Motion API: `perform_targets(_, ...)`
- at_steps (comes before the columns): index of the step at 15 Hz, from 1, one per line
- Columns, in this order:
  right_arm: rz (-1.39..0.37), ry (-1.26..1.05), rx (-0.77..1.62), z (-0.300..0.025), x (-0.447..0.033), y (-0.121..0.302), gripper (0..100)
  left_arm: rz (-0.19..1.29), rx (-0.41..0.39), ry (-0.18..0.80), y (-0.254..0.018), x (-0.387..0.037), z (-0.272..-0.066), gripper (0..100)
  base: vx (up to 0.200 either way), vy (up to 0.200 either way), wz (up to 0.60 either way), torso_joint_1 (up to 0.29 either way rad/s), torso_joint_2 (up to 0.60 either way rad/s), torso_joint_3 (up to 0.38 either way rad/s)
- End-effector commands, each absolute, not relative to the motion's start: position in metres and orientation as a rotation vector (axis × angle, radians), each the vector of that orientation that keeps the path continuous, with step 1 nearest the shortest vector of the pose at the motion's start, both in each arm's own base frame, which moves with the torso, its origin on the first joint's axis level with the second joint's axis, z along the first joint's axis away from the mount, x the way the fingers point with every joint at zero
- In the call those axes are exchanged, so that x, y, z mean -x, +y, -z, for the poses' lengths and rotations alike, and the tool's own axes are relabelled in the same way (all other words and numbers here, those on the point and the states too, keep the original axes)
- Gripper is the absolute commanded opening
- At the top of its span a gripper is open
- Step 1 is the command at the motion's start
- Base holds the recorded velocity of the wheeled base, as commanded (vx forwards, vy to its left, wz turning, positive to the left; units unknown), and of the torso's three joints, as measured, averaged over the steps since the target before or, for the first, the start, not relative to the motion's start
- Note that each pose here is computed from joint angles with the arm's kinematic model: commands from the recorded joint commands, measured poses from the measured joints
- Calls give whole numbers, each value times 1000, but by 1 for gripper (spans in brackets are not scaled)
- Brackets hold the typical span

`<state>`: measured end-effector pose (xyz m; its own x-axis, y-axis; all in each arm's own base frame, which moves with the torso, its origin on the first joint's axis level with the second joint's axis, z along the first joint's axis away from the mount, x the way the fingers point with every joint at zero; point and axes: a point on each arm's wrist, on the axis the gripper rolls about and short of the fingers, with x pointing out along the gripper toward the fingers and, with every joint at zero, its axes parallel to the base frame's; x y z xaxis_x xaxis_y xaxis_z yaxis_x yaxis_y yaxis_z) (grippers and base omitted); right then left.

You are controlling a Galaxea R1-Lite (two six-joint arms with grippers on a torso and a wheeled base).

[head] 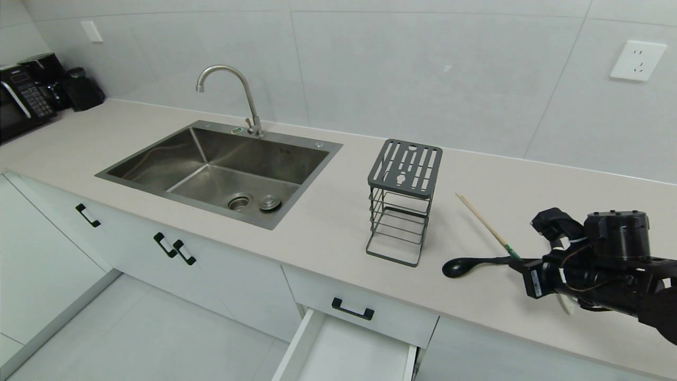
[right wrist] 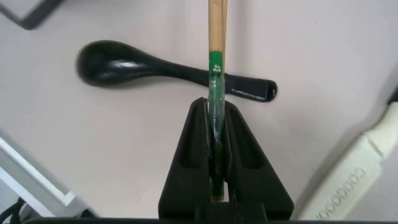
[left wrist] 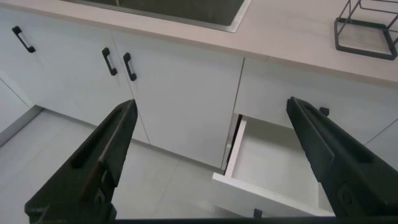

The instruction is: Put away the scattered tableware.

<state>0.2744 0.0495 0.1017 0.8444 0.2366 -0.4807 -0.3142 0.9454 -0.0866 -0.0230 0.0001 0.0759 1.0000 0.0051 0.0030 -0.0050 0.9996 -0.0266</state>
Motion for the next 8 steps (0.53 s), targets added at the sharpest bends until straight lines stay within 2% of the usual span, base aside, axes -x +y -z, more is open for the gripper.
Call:
perform_targets(1,-341,369,173,-132,-236,55,0,-6,28,-2,0,23,-76,100,0,0,0,0,0,0)
perform_targets(8,-384,181,167,-168,-177,51,0,-6,26,-2,0,23,-76,100,0,0,0,0,0,0)
